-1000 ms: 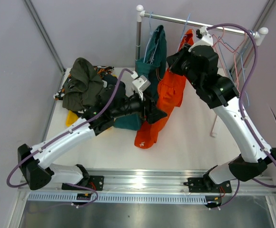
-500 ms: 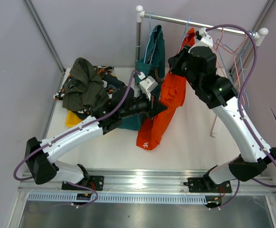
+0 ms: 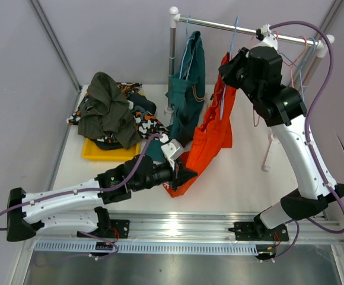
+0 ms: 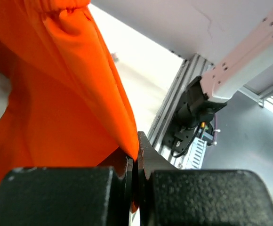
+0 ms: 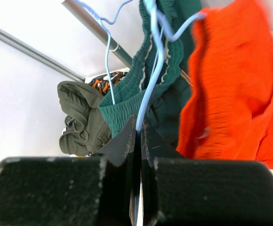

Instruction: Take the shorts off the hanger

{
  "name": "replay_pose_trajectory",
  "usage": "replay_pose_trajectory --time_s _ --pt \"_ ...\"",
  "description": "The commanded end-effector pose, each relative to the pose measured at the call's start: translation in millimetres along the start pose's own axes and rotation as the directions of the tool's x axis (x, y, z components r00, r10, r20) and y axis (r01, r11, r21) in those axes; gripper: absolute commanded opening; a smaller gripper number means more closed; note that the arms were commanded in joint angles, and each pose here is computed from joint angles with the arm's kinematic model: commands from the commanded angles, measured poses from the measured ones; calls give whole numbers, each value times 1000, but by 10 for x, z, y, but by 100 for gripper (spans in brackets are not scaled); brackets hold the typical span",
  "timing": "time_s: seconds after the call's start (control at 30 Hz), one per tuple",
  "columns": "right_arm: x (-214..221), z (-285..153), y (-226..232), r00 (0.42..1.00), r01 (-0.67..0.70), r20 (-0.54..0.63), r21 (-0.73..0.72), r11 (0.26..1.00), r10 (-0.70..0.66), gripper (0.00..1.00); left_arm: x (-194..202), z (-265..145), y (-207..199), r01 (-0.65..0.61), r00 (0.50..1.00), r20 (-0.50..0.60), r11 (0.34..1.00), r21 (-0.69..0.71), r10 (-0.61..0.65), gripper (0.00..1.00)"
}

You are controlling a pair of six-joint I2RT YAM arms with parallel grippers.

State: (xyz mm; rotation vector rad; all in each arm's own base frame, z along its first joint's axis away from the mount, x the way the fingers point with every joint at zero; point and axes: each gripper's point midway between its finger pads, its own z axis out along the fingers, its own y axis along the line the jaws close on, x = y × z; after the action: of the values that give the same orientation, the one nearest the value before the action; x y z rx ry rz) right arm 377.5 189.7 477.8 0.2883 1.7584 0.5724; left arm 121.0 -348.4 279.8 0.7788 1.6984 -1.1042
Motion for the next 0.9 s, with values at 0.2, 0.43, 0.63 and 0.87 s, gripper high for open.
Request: replay_pose_trajectory --time_s 0.2,0.43,0.63,0.87 --pt "-163 -443 201 993 -96 51 -114 989 102 0 -235 315 629 -10 1000 -20 949 -314 4 0" --pt "395 -1000 165 966 -242 -136 -180 953 219 0 -1678 878 1295 3 997 65 849 -529 37 0" --pt "287 -1170 65 976 -205 -110 -155 966 189 0 -1747 606 1297 -66 997 -21 758 -648 68 0" --pt "30 -958 70 992 -120 -42 -112 986 116 0 -2201 -876 855 36 983 157 730 -682 98 0"
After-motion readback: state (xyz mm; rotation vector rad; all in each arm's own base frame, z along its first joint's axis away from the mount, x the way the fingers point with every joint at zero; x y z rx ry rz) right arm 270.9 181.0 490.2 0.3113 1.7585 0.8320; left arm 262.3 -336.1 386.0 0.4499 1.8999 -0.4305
